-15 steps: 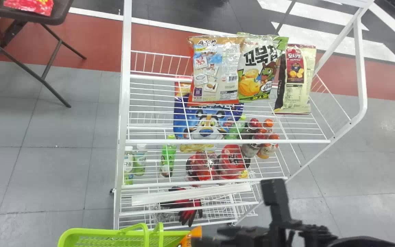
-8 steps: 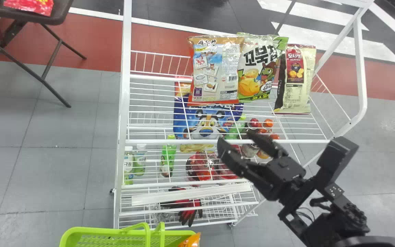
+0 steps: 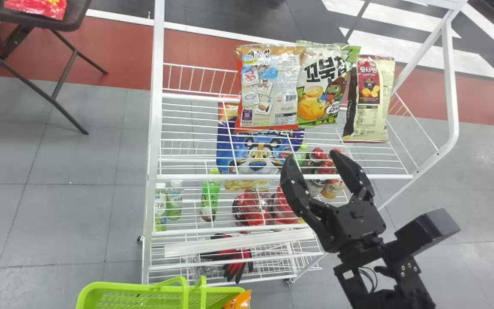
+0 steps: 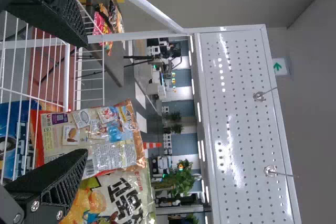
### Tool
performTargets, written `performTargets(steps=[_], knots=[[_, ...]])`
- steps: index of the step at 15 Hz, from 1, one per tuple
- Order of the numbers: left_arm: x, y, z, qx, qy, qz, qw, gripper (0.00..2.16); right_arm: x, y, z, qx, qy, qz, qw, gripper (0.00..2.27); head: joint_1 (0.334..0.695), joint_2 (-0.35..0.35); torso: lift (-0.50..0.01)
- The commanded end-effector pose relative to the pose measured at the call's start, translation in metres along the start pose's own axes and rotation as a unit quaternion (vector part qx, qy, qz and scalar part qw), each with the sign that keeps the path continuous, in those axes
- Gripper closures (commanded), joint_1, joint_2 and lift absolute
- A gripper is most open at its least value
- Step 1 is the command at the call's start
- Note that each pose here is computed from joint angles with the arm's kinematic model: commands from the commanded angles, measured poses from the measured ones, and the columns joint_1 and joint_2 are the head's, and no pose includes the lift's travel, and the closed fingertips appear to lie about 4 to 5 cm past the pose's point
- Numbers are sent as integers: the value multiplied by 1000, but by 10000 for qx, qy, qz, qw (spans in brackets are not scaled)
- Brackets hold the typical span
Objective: Hold basket handle with left hand then pick Gamjakkang with right hand and place into basket
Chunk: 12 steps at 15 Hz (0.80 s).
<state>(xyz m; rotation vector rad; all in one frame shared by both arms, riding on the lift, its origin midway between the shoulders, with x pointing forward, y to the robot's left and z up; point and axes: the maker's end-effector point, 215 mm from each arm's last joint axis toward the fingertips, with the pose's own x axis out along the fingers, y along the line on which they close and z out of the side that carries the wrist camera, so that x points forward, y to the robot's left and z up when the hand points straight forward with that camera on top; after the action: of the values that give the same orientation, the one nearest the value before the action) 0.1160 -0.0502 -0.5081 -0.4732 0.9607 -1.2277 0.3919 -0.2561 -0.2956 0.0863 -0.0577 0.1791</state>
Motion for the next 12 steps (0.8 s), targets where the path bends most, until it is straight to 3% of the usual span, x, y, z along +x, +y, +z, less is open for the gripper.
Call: performTargets(steps=[1, 12], knots=[[-1, -1, -1, -5, 2, -13, 10000, 2135, 0, 0, -12, 80, 228, -107, 9997, 83, 695, -350, -19], [-1, -3, 0, 26, -18, -48, 10000, 2135, 1, 4, -13, 130, 338, -150, 9992, 83, 695, -350, -19]])
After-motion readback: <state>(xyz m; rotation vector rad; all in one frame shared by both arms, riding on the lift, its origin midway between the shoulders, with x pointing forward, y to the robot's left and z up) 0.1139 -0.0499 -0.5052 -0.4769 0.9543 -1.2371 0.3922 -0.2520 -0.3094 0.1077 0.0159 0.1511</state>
